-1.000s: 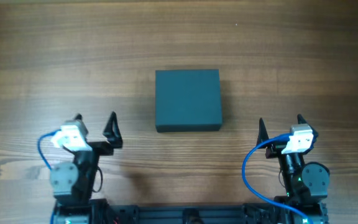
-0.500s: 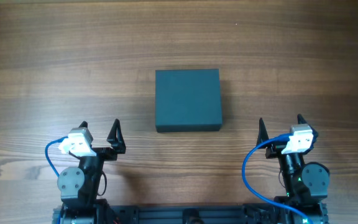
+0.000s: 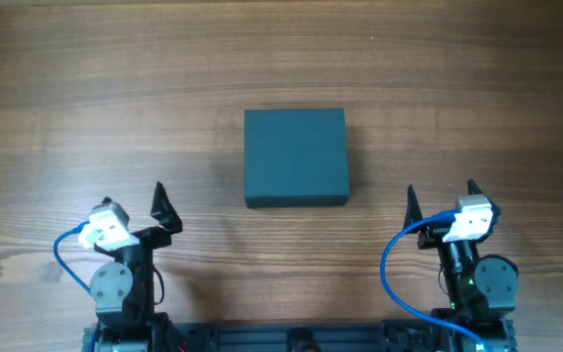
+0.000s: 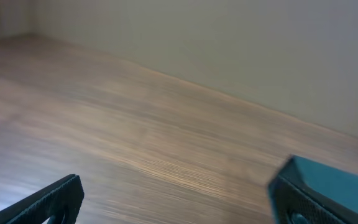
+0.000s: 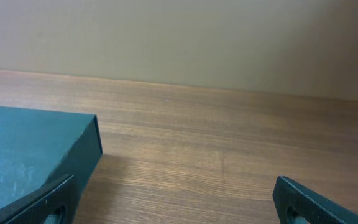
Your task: Pack container
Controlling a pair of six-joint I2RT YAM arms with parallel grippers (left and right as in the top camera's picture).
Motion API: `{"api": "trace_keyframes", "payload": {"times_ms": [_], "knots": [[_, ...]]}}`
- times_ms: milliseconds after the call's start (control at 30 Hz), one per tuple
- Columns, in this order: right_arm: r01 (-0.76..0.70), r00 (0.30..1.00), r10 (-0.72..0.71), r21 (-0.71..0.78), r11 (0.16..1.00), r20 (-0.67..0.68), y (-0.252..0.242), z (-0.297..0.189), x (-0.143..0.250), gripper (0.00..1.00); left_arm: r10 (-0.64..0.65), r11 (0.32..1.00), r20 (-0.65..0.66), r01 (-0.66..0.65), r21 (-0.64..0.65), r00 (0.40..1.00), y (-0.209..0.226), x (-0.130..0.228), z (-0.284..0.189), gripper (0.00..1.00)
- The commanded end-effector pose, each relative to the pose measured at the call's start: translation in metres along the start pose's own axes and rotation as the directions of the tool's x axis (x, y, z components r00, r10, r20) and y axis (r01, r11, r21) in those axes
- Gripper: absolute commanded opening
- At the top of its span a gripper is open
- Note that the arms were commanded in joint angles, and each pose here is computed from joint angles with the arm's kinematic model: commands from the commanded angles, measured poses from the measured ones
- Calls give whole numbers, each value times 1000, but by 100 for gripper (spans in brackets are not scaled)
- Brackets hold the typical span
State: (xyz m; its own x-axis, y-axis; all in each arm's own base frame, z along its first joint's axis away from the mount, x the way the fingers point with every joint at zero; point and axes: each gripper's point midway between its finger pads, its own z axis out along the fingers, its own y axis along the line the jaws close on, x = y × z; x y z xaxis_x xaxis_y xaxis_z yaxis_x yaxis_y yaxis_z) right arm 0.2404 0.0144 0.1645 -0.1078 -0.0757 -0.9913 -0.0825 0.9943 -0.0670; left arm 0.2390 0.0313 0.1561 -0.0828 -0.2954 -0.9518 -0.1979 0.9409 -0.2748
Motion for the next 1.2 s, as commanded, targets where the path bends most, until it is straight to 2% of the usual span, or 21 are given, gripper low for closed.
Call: {"api": "trace_keyframes", "payload": {"times_ms": [0, 167, 267, 300, 367, 433, 500, 600, 1167], "knots": [[3, 1000, -3, -4, 1000, 13, 0, -1, -3, 100, -10, 997, 33, 12, -73, 999, 13, -4, -1, 100], [3, 1000, -3, -4, 1000, 13, 0, -1, -3, 100, -10, 997, 33, 12, -73, 999, 13, -4, -1, 100], [3, 1000, -3, -4, 1000, 13, 0, -1, -3, 100, -11, 999, 76, 14, -44, 997, 7, -15, -1, 100], [3, 1000, -3, -4, 1000, 13, 0, -1, -3, 100, 70, 997, 66, -73, 36, 995, -8, -14, -1, 100], [3, 1000, -3, -4, 1000, 13, 0, -1, -3, 100, 241, 950, 51, -247, 190, 969, -35, -3, -4, 100], [3, 1000, -3, -4, 1000, 13, 0, -1, -3, 100, 314, 922, 20, -309, 234, 949, -39, 10, -5, 100], [3, 1000, -3, -4, 1000, 13, 0, -1, -3, 100, 313, 924, 3, -305, 229, 950, -37, 14, -5, 100], [3, 1000, -3, -4, 1000, 13, 0, -1, -3, 100, 245, 945, -14, -235, 227, 970, -37, 14, -5, 100], [3, 1000, -3, -4, 1000, 13, 0, -1, -3, 100, 242, 946, -16, -232, 228, 970, -37, 14, -5, 100]]}}
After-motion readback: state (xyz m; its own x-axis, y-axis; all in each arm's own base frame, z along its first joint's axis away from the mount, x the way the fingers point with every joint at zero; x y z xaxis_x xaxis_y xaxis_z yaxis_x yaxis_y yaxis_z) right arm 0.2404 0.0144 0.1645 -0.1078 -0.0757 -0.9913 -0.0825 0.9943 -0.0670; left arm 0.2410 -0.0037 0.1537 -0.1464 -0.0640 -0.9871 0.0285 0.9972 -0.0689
